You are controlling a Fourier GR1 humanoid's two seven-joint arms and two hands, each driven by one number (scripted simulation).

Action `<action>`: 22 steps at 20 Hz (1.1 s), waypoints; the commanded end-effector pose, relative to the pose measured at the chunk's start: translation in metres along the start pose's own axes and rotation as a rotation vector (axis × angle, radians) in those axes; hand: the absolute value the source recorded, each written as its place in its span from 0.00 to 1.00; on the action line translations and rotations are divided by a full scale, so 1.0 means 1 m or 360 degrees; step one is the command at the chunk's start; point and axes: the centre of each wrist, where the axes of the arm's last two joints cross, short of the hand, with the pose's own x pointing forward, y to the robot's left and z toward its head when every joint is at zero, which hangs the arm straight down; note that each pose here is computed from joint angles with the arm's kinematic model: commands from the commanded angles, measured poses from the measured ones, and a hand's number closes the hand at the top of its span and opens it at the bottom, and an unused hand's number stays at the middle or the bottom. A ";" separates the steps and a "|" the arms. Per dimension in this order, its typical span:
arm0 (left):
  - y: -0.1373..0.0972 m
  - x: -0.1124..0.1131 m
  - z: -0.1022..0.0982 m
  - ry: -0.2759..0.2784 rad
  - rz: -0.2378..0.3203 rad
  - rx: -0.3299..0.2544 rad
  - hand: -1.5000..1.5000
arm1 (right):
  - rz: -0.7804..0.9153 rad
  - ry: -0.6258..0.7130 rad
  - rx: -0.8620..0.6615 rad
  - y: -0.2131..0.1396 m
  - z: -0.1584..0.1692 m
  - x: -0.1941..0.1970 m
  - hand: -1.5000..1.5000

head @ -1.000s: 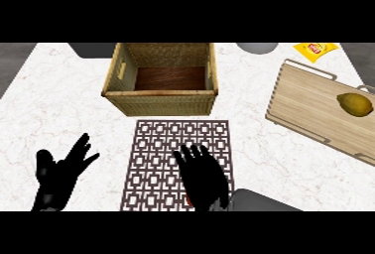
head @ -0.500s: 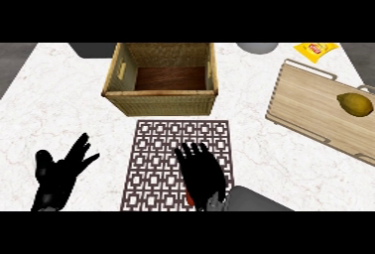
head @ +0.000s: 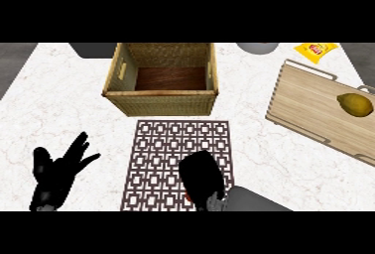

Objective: Pick the bell pepper from the placemat and place it in the basket

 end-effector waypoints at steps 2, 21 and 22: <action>-0.011 -0.030 0.003 0.0201 -0.0015 -0.0008 0.50 | 0.0013 0.0035 -0.0024 -0.003 -0.006 0.038 1.00; -0.035 0.000 -0.014 0.0099 -0.0107 -0.0200 0.50 | -0.1030 0.0276 -0.0995 -0.167 0.014 0.055 1.00; -0.041 0.001 -0.015 0.0097 -0.0102 -0.0212 0.50 | -0.1070 0.0239 -0.1096 -0.179 0.019 0.057 1.00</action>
